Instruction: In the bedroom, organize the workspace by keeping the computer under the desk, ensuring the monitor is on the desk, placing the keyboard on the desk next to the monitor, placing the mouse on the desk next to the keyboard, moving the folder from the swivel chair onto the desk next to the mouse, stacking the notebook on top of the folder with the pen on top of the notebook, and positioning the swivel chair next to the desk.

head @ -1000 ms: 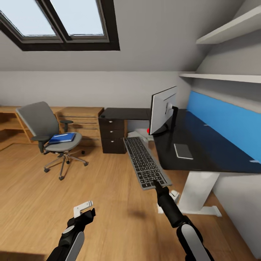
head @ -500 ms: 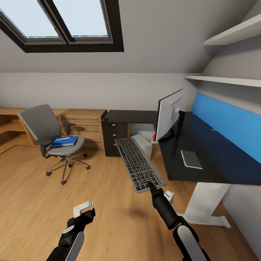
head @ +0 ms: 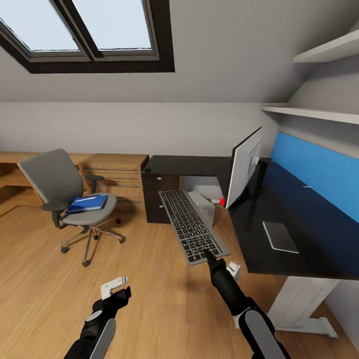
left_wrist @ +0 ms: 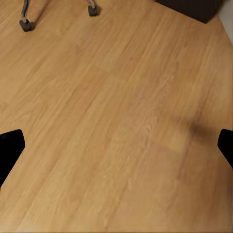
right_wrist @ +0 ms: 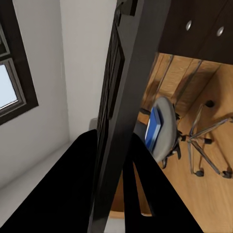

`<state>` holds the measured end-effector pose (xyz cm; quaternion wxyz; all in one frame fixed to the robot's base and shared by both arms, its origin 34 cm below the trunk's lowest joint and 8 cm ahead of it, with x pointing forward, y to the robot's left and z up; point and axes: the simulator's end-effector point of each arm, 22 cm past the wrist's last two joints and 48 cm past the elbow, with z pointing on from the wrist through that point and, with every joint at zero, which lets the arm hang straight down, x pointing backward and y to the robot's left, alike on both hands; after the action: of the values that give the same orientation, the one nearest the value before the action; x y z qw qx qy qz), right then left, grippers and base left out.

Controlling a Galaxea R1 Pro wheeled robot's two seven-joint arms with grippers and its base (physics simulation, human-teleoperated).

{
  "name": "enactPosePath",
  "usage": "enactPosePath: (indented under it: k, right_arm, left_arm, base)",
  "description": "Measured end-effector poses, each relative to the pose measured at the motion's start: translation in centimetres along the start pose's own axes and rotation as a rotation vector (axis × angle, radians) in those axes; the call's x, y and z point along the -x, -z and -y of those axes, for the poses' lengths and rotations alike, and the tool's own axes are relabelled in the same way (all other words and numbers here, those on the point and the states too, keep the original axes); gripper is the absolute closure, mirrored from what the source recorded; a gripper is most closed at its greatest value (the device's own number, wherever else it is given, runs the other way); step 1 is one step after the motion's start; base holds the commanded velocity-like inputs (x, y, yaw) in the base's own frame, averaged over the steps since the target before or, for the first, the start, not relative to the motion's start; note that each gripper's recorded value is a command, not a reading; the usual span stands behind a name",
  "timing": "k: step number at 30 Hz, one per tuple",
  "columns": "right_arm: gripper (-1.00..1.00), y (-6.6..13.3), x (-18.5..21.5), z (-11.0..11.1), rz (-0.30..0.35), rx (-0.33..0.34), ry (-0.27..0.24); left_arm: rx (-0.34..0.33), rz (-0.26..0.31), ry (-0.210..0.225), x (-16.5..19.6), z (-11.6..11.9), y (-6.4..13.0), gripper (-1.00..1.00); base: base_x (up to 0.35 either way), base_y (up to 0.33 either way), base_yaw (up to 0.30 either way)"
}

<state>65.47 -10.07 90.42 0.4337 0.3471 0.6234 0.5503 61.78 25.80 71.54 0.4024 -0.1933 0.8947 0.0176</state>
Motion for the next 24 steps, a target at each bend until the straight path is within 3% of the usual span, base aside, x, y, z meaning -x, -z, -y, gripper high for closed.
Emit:
enactPosePath:
  k: [16,24]
  right_arm:
    - [1.00,0.05,0.18,-0.13,0.001,0.000,0.002]
    - [1.00,0.06,0.12,0.17,0.001,-0.006,0.003]
  left_arm:
    - [0.003,-0.002,0.002,0.08,-0.15,0.07,-1.00]
    - [0.003,-0.002,0.002,0.07,-0.14,0.07,-1.00]
  base:
    - [0.263,0.072,0.000]
    - [0.320,0.176,0.000]
